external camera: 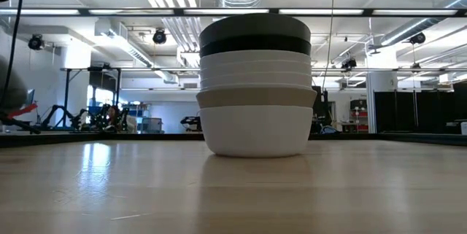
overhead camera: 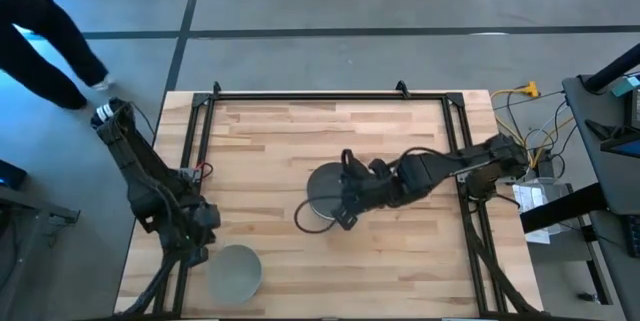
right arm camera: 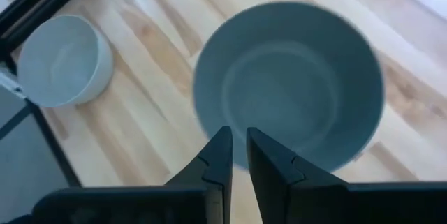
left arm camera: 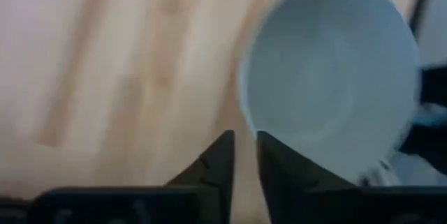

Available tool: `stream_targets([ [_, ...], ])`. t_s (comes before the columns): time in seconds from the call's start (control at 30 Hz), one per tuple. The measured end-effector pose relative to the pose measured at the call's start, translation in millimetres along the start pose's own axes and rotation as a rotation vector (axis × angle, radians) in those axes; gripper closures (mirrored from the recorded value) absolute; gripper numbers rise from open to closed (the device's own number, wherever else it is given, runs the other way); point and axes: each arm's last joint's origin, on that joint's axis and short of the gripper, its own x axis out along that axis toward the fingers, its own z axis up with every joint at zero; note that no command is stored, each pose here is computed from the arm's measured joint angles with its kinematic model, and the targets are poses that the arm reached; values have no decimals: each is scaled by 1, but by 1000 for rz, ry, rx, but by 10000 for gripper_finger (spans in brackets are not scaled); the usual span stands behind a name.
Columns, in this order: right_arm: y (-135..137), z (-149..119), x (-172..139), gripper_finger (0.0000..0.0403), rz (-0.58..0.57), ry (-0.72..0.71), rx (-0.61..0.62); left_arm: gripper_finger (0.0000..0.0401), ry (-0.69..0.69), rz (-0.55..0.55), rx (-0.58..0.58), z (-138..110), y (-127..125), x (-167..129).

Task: Nest bowls inside each other
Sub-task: Stack the gray on top of the dark gray bowl

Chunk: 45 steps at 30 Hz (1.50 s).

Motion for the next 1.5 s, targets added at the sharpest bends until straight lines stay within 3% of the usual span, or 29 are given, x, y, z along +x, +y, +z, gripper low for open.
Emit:
stream_targets([
  [0.13, 6, -9, -3, 363, 4, -10, 15, 294, 54, -105, -30, 1, -1, 8],
  [0.3, 10, -14, -6, 364, -3, -29, 31, 213, 67, -74, -55, 1, 7, 17],
  [0.43, 12, -17, -7, 364, 2, -27, 29, 174, 79, -45, -90, 1, 14, 26],
  [0.7, 13, -20, -8, 364, 6, -24, 40, 162, 32, -202, -131, -1, 12, 48],
  [1.0, 15, -23, -9, 364, 11, -21, 39, 162, 66, -99, -208, -9, 27, 72],
  [1.17, 16, -25, -10, 364, 13, -18, 40, 208, 77, -121, -212, -9, 24, 77],
  [1.4, 19, -29, -12, 364, 21, -14, 26, 381, 61, -182, -206, -4, 17, 69],
  [1.5, 19, -31, -13, 364, 23, -12, 22, 390, 36, -235, -195, 4, 12, 59],
])
